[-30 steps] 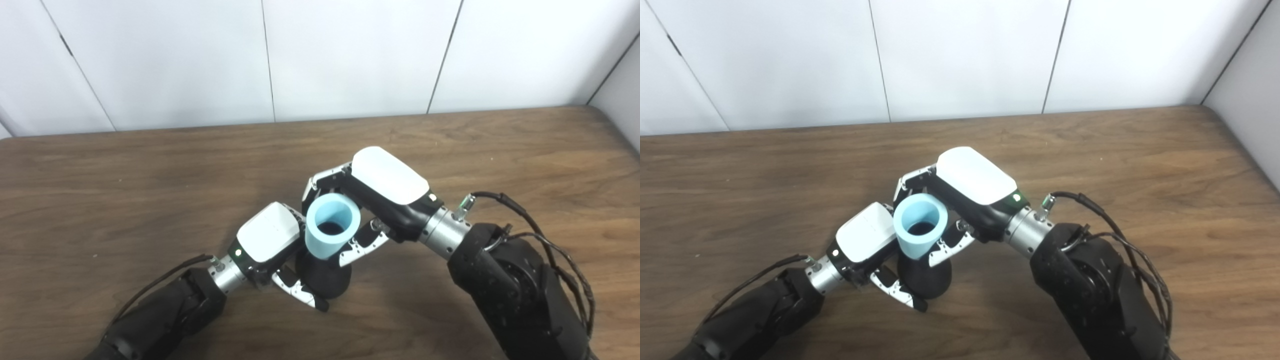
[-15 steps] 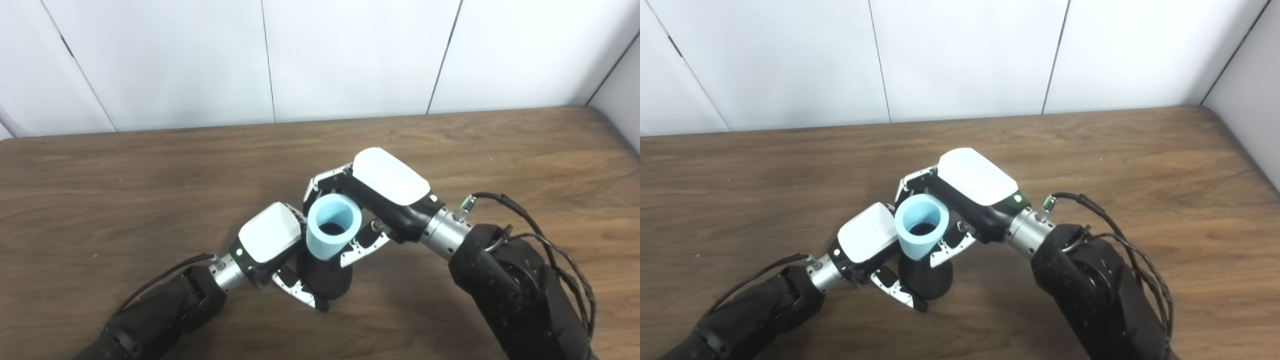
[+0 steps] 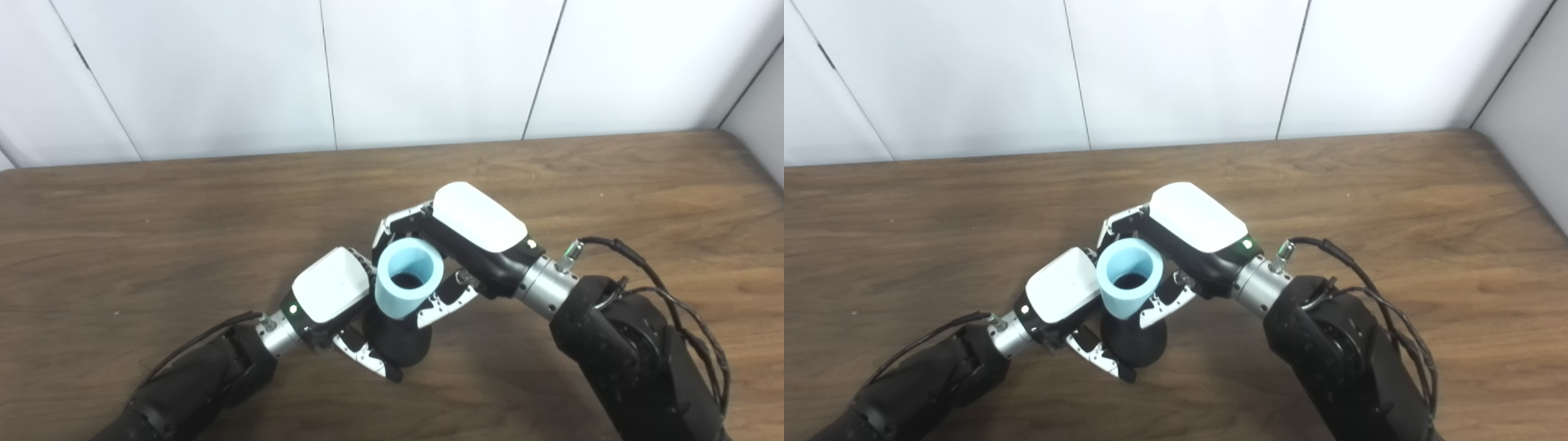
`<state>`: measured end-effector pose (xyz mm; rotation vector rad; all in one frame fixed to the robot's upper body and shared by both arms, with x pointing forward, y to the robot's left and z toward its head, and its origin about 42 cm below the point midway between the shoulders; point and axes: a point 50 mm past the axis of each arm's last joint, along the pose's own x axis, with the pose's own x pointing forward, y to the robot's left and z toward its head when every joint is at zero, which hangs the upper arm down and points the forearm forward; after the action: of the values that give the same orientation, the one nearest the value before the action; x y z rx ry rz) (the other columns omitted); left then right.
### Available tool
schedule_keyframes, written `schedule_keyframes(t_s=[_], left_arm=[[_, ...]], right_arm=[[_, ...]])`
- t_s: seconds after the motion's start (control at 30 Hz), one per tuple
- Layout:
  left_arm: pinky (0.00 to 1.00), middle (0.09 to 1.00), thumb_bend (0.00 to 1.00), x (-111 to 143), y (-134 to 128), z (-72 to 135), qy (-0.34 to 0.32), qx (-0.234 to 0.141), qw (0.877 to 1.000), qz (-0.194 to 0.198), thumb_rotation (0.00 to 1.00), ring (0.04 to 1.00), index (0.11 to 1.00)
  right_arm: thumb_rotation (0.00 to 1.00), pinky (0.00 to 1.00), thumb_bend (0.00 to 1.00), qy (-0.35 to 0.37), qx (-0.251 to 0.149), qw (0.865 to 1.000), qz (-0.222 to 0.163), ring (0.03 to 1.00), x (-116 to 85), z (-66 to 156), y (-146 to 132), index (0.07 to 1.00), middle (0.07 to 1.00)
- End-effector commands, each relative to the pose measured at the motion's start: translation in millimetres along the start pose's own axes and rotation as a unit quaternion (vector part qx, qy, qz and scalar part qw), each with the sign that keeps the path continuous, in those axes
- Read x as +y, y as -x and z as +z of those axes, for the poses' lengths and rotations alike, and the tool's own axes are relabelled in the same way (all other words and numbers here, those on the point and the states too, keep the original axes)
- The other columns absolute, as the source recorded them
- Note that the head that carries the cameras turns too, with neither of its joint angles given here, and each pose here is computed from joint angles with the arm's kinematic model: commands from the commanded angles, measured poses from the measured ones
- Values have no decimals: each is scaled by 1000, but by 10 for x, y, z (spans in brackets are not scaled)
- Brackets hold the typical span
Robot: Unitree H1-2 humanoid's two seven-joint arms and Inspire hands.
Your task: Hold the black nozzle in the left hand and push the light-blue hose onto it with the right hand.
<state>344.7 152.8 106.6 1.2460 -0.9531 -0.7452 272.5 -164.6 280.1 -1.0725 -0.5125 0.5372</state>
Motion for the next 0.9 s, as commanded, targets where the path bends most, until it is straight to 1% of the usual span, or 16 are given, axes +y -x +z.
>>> schedule_keyframes(t_s=[0.0, 0.03, 0.07, 0.1, 0.23, 0.27, 0.3, 0.43, 0.57, 0.63, 0.7, 0.87], left_arm=[[104, 212, 523, -517, 331, 286, 31, -1, 996, -79, 43, 155, 473], [105, 212, 523, -510, 330, 285, 28, -3, 996, -81, 43, 156, 473], [112, 226, 523, -504, 329, 285, 26, -4, 996, -83, 44, 165, 474], [114, 231, 523, -498, 327, 285, 26, -4, 996, -84, 44, 168, 475], [122, 239, 523, -486, 323, 287, 24, -5, 996, -83, 44, 175, 476], [122, 235, 523, -491, 325, 286, 23, -5, 996, -82, 44, 173, 476], [117, 224, 524, -495, 326, 285, 22, -5, 996, -83, 44, 166, 474], [112, 219, 524, -494, 323, 288, 20, -5, 996, -85, 44, 163, 474], [114, 227, 524, -489, 317, 288, 21, -3, 996, -86, 45, 166, 475], [112, 223, 524, -501, 321, 283, 23, -2, 996, -83, 44, 163, 474], [116, 224, 524, -504, 325, 278, 23, -2, 996, -82, 44, 164, 474], [114, 217, 523, -506, 327, 276, 23, -1, 996, -90, 43, 160, 474]], right_arm=[[0, 175, 510, -4, 28, 997, 66, 341, 132, -93, 45, 526, 431], [0, 175, 510, -6, 31, 997, 68, 341, 136, -95, 43, 526, 431], [0, 178, 516, -8, 32, 997, 69, 377, 139, -96, 42, 499, 470], [0, 179, 518, -10, 33, 997, 70, 389, 142, -98, 42, 490, 483], [0, 178, 520, -10, 37, 996, 80, 400, 158, -113, 44, 481, 495], [0, 180, 520, -10, 38, 996, 82, 399, 162, -117, 45, 480, 495], [0, 184, 515, -10, 39, 996, 84, 371, 164, -120, 45, 504, 465], [0, 168, 520, -4, 42, 995, 90, 404, 172, -122, 47, 482, 491], [0, 176, 520, 19, 35, 995, 92, 407, 205, -100, 51, 480, 495], [0, 193, 513, 25, 32, 994, 97, 362, 225, -87, 53, 520, 446], [0, 220, 511, 29, 33, 994, 101, 355, 245, -81, 53, 533, 440], [0, 223, 511, 34, 36, 993, 109, 355, 272, -53, 44, 533, 438]])
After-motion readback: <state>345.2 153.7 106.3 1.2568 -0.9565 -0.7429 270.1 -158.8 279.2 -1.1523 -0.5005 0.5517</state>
